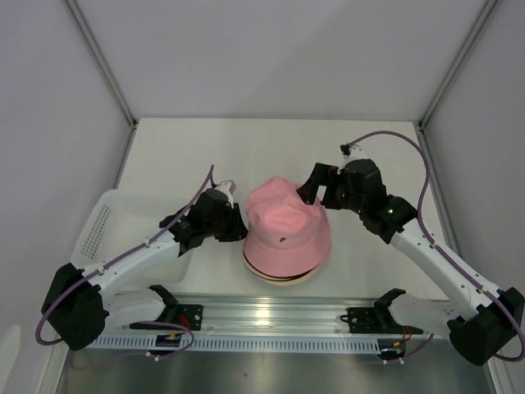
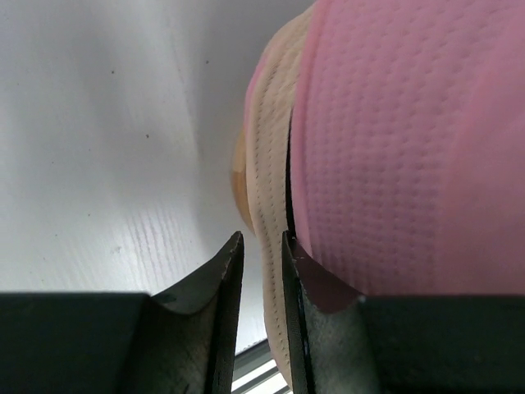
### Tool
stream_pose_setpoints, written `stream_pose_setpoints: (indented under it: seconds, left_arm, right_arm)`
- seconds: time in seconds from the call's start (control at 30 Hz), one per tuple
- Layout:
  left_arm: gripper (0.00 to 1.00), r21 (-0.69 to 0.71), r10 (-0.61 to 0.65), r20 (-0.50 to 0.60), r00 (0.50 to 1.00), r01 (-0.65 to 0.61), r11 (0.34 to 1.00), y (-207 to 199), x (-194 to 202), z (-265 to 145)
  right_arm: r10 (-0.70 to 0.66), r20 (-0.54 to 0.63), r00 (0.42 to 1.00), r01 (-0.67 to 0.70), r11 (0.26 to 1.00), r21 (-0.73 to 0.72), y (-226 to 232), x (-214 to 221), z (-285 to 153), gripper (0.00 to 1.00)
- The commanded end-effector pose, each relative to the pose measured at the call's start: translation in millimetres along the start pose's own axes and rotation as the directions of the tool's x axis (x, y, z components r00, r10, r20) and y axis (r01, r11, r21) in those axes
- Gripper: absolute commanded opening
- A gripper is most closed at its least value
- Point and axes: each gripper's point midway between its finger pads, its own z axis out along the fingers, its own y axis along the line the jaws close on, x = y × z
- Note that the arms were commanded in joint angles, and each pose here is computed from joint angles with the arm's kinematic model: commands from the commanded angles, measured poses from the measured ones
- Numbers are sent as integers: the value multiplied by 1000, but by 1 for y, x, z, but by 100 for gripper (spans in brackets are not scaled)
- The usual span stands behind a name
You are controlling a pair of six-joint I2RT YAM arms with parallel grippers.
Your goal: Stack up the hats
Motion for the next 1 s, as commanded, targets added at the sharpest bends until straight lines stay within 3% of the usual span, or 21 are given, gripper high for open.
stream_pose_setpoints:
  seconds: [0.0,0.13,0.3,0.4,0.43,0.53,0.73,0.83,0.87,0.93,0.97]
  left_arm:
    - [28,7,31,29,999,-31,999,-8,-9,-4]
    - [31,-69,88,93,992,-82,994,2,-25,-12]
    - [41,-152,139,203,969,-110,982,4,-72,-42]
    - [64,-188,131,279,951,-80,979,7,-99,-76]
    - [82,-238,116,287,951,-46,970,22,-103,-87]
    - [99,-286,76,413,908,50,957,37,-129,-136]
    - [100,-332,41,557,830,177,926,69,-118,-213]
    - [100,-325,42,591,805,190,927,78,-98,-227]
    - [100,-328,39,576,816,187,926,85,-87,-217]
    - [100,-271,30,626,779,181,945,83,-79,-220]
    - [99,-247,28,620,784,162,955,82,-73,-212]
  right_arm:
    - [0,26,1000,0,1000,-23,4,-1,-14,99]
    - [-45,63,997,41,997,59,-11,-10,-26,100]
    - [-94,166,982,46,962,269,-44,-56,-56,99]
    - [-74,221,972,3,952,306,-56,-90,-81,100]
    - [-58,259,964,-29,947,319,-62,-105,-92,100]
    - [-81,271,959,-9,949,315,-62,-117,-104,100]
    - [-122,297,947,16,941,338,-61,-128,-116,100]
    - [-128,307,943,22,945,326,-65,-116,-120,99]
    - [-127,308,943,27,951,309,-65,-110,-120,100]
    - [-117,325,938,34,967,251,-61,-95,-125,100]
    - [-115,335,935,36,972,232,-60,-90,-126,100]
